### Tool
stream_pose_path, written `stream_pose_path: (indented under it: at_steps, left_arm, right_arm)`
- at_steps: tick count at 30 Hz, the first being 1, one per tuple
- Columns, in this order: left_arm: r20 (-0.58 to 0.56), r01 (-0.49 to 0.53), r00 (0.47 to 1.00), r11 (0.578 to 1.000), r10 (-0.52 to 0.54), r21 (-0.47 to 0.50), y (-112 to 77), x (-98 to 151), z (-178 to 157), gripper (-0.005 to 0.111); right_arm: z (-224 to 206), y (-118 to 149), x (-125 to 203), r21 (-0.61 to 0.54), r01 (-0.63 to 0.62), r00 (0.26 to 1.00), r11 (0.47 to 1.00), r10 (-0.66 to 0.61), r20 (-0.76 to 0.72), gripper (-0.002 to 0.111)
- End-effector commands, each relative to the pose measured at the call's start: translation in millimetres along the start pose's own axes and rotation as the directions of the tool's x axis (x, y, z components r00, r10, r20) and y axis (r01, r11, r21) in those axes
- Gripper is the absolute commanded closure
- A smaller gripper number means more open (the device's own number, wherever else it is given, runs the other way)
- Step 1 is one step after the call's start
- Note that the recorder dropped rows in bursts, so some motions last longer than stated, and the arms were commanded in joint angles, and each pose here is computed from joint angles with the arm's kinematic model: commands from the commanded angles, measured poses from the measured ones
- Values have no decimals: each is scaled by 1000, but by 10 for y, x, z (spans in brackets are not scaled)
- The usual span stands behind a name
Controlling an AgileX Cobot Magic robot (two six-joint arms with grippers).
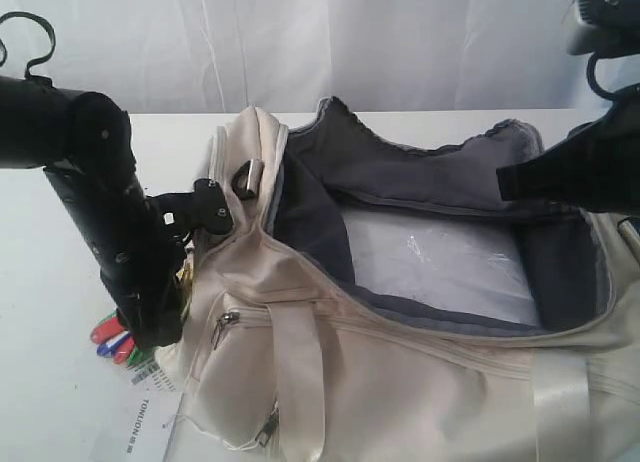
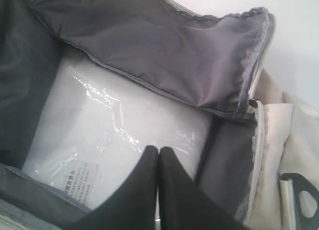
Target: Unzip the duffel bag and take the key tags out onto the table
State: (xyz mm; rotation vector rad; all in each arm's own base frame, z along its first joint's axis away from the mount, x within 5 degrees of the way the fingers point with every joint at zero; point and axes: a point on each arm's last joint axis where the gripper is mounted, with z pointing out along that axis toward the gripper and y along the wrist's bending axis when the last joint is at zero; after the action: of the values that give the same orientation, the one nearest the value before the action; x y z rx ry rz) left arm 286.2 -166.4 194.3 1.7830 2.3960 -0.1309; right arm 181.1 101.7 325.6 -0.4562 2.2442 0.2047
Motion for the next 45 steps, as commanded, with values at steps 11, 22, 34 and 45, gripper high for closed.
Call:
stream_pose_path:
  at_steps: [11,22,34,45]
  left_arm:
    - [-51,359,930,929,-364,-87,-449,385,-1237,82]
    - [618,589,653,807,-437,-52,-1362,1062,-1885,107]
    - [774,605,522,795,-358,-41,-1430,1131,-1854,107]
    - [774,605,523,795,-357,-43,-1429,1132,-1854,107]
  right_arm:
    - [-104,-8,-28,-5,6,999,1000,-6,33,108]
    - [-262,-29,-32,-11,0,996,1000,1,87,108]
    - [-264,-27,-37,-13,0,996,1000,1,92,108]
    - [-263,-28,-36,-12,0,996,1000,1,90,108]
